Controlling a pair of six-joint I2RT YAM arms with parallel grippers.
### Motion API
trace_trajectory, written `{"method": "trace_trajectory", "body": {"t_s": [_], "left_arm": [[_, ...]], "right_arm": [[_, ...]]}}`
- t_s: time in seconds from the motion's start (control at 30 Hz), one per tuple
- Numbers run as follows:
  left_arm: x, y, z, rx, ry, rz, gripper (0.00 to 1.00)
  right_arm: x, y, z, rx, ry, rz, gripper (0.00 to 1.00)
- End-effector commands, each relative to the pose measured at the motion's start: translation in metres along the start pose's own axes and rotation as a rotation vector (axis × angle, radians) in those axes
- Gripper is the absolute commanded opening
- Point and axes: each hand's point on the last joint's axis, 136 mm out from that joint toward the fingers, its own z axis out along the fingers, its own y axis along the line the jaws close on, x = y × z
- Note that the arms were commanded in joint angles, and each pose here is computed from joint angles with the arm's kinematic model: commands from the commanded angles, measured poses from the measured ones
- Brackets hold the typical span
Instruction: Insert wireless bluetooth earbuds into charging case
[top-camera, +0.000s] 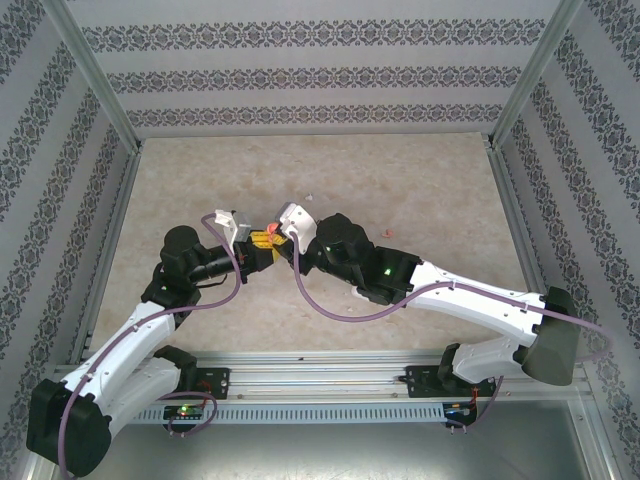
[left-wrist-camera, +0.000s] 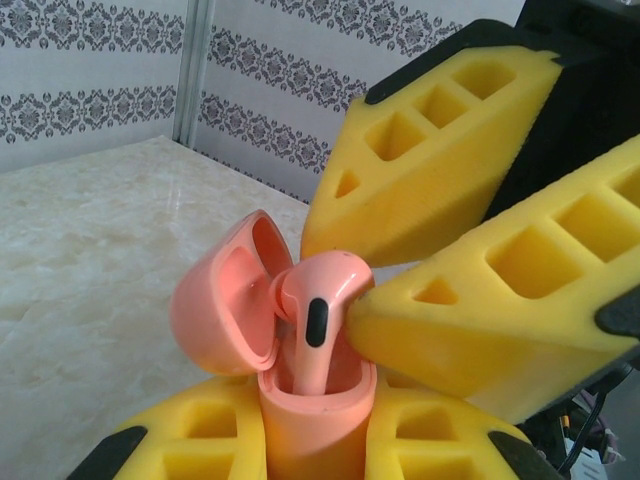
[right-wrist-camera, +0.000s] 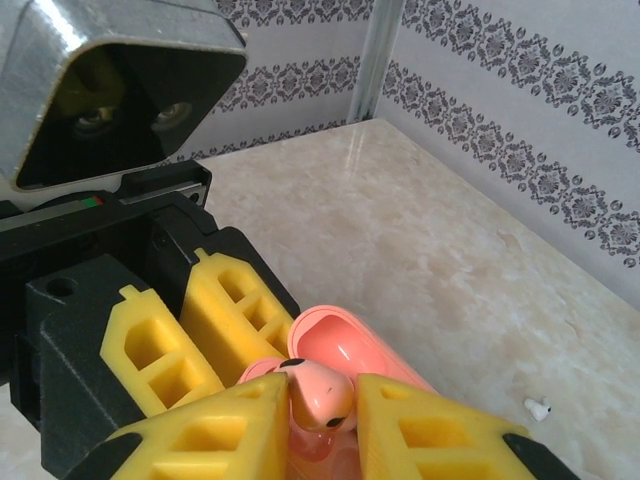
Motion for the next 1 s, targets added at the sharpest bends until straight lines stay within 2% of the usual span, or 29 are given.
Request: {"method": "trace_trajectory", "body": {"t_s": [0.0, 0.47, 0.83, 0.97], "left_arm": [[-0.036, -0.006, -0.003, -0.014, -0.087, 0.097, 0.00], [-0.035, -0.007, -0.005, -0.022, -0.085, 0.103, 0.00], [-0.035, -0.006, -0.005, -0.028, -0.081, 0.107, 0.00], [-0.033, -0.005, -0.005, -0.032, -0.077, 0.107, 0.00]], "right_arm": [[0.019, 0.033, 0.000, -0.158, 0.081, -0.013, 0.23], [0.028, 0.038, 0.000, -0.240, 0.171, 0.053, 0.24], [0.028, 0.044, -0.004, -0.360, 0.202, 0.143, 0.32], [0.018, 0.035, -0.008, -0.371, 0.182, 0.203, 0.39]]}}
